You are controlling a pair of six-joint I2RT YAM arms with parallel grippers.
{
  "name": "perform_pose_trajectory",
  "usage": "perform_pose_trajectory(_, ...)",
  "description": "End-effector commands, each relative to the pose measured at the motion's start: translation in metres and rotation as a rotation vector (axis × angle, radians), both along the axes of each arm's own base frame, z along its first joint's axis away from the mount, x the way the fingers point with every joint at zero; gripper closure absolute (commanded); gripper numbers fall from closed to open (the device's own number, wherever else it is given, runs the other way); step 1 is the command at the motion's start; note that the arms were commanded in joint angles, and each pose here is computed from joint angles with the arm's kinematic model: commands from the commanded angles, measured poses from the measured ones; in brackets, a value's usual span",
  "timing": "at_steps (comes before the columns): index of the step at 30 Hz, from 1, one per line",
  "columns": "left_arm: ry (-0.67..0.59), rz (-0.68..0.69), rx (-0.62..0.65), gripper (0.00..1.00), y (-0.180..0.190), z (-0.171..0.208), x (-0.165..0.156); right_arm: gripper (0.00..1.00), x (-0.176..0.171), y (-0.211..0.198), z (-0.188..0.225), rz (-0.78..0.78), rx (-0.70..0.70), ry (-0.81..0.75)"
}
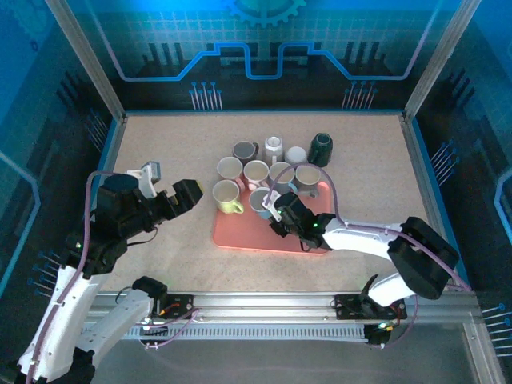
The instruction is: Turn the mug right side up
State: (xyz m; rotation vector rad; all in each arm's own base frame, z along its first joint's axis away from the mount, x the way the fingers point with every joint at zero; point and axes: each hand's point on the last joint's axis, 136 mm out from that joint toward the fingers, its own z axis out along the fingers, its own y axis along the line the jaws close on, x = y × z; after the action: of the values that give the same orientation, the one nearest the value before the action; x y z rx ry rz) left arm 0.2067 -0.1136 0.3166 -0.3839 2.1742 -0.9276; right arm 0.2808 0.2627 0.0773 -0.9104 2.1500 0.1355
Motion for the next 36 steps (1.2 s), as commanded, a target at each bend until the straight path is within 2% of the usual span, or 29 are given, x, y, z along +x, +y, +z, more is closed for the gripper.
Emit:
perform_pose_trajectory(1,-0.005,-0.017,-0.013,0.01,-0.002,0.008,-0.005,0.98,0.018,0.02,0.017,-0.014,0.11,-0.045)
perform_pose_trajectory(10,0.006,-0.021,-0.001,0.01,-0.002,0.005,-0.005,0.85,0.025,0.036,0.012,0.002,0.123,-0.013)
perform_pose_trajectory(20,0.026,-0.015,0.008,0.01,-0.001,-0.003,-0.003,0.53,0.021,0.027,0.015,-0.027,0.12,-0.005)
perform_pose_trajectory(24,0.034,-0.01,0.048,0.01,0.001,-0.006,0.0,0.43,0.018,0.017,0.034,-0.041,0.127,-0.028)
perform_pose_trajectory(28,0.093,-0.012,0.171,0.01,0.007,-0.016,0.013,0.39,0.01,0.0,0.074,-0.066,0.165,-0.066)
perform_pose_trajectory(32,0.2,0.017,0.297,0.01,0.011,-0.037,0.04,0.36,-0.006,-0.02,0.113,-0.085,0.174,-0.054)
perform_pose_trajectory(36,0.213,0.06,0.385,0.01,0.008,-0.047,0.079,0.35,-0.024,-0.042,0.151,-0.122,0.193,-0.017)
